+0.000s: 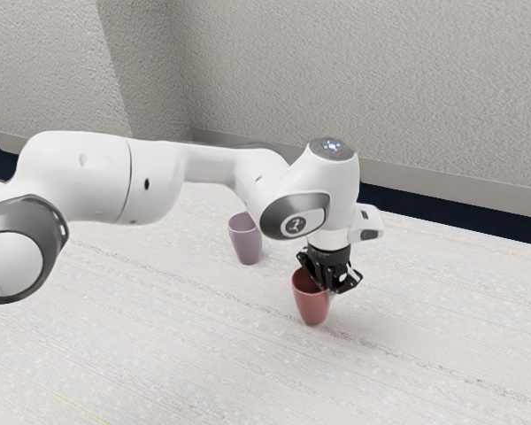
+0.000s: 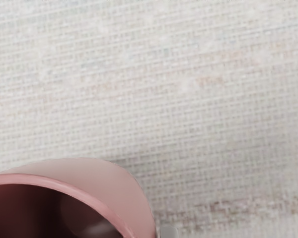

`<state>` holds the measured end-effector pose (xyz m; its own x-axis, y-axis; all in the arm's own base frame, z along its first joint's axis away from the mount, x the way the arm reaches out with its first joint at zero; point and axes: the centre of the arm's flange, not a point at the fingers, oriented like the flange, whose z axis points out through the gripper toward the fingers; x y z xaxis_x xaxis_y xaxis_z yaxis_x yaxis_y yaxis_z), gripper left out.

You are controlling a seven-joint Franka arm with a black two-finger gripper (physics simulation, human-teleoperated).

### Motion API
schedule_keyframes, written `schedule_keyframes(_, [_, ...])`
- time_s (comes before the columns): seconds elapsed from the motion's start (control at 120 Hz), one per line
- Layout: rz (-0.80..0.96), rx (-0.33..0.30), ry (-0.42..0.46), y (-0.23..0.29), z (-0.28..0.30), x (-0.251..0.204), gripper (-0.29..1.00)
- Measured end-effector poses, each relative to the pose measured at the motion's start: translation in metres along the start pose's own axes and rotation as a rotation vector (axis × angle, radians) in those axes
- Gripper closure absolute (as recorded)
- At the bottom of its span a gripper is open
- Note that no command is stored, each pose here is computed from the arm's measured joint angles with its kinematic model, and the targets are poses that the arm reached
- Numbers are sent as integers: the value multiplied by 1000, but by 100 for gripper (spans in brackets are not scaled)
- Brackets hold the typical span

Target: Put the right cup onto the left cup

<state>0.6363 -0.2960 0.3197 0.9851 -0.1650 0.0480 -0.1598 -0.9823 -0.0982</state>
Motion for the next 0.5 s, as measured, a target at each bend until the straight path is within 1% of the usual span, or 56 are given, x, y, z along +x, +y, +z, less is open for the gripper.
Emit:
schedule_keyframes(0.142, [-7,11,17,-4,-23,-1,78])
schedule_keyframes(0.342, [-24,38,47,-14,-72,-6,78])
schedule_keyframes(0.5, [-50,48,72,-32,-110,-9,78])
